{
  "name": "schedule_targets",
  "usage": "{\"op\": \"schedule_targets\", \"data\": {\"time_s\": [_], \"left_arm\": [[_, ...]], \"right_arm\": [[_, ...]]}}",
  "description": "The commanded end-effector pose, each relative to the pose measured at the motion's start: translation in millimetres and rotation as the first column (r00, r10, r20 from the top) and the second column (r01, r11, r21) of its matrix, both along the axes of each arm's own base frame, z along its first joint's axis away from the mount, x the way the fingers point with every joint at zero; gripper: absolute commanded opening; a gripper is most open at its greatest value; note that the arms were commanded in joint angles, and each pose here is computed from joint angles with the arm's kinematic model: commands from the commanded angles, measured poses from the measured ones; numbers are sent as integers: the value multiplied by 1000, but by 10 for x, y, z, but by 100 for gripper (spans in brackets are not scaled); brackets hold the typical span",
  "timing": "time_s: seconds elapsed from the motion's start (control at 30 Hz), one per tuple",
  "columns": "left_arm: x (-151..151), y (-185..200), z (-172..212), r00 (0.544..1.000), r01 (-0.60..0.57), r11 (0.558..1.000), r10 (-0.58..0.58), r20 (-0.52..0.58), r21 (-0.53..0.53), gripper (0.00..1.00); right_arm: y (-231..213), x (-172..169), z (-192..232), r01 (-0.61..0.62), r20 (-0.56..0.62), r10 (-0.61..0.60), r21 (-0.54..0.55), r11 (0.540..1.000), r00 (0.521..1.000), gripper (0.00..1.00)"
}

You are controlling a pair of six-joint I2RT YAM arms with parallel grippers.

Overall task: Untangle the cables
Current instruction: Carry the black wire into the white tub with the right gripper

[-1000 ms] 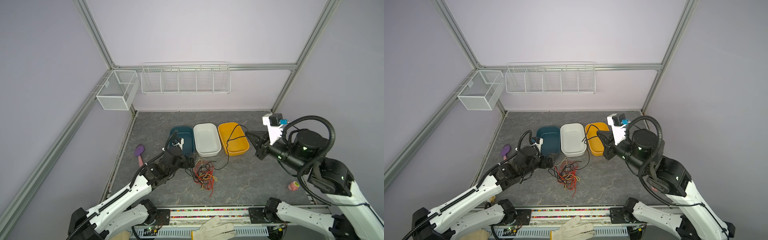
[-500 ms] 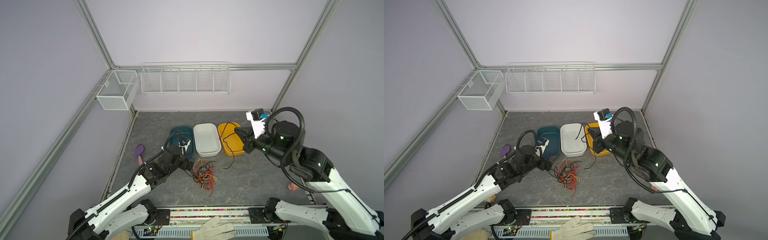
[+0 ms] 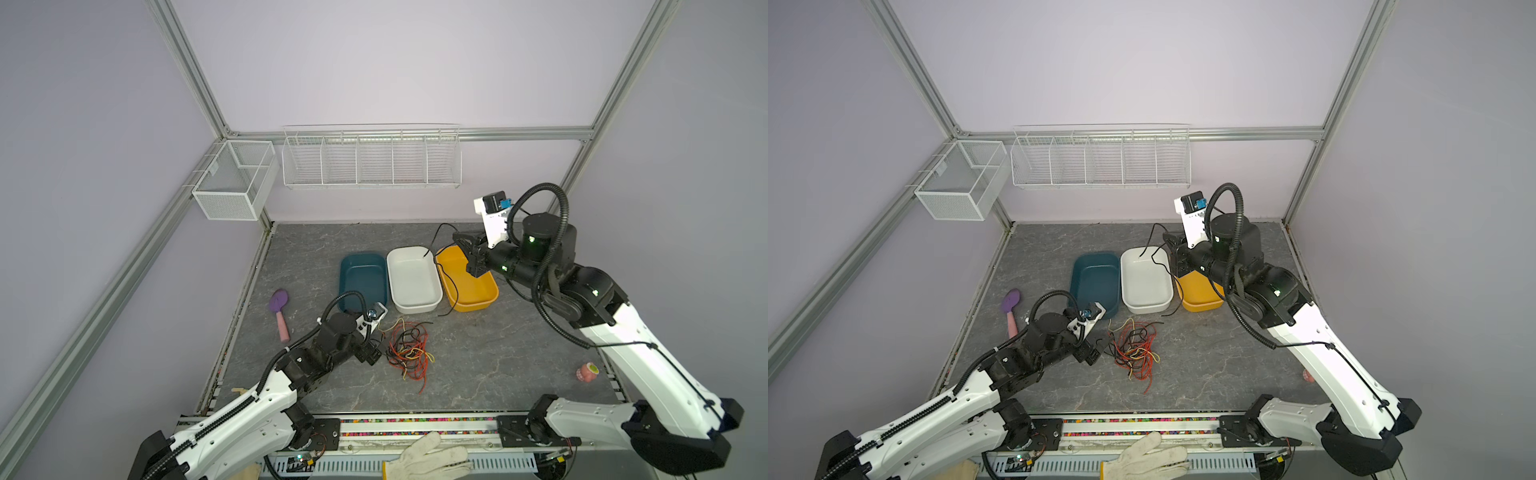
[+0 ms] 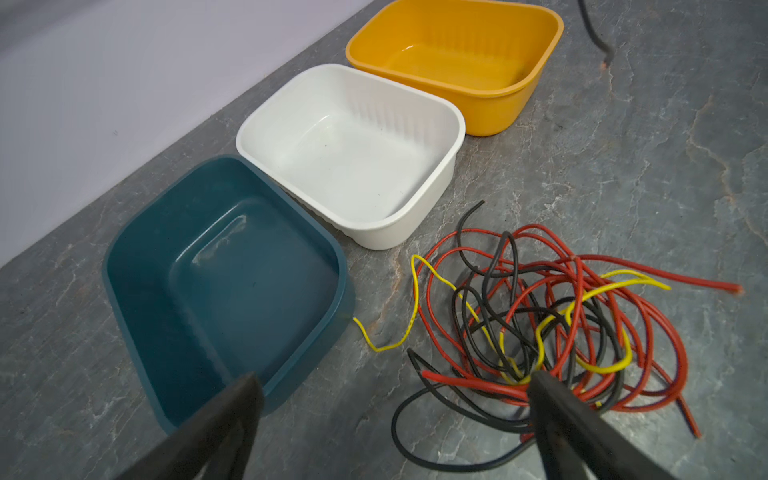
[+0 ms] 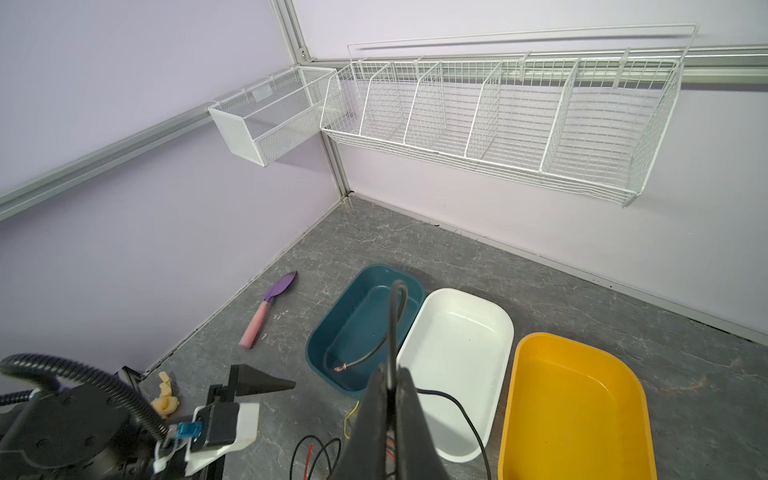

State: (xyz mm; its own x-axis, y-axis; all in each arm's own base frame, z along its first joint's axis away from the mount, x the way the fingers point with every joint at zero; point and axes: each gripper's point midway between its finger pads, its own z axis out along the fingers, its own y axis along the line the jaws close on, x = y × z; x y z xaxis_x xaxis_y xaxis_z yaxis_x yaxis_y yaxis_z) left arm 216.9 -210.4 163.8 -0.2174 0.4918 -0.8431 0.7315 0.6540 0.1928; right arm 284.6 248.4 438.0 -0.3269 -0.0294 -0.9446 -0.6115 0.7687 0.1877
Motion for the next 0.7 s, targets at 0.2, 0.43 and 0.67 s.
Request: {"op": "schedule_targets", "data": {"time_s": [0.2,0.43,0.67], "left_arm": [[17,-53,167,994,35,998,-40,100,50,99],[15,26,344,987,-1,1000,-3,158,21,99],[34,64,423,985,-32,999,29,171,18,99]], "right_arm": [[343,418,-86,-39,-2,39,23,999,999,7],[467,797,-270,-1,-4,1,-6,1000,1000,7],[578,1150,-642,34,-36,-36,-49,998,999,7]]}}
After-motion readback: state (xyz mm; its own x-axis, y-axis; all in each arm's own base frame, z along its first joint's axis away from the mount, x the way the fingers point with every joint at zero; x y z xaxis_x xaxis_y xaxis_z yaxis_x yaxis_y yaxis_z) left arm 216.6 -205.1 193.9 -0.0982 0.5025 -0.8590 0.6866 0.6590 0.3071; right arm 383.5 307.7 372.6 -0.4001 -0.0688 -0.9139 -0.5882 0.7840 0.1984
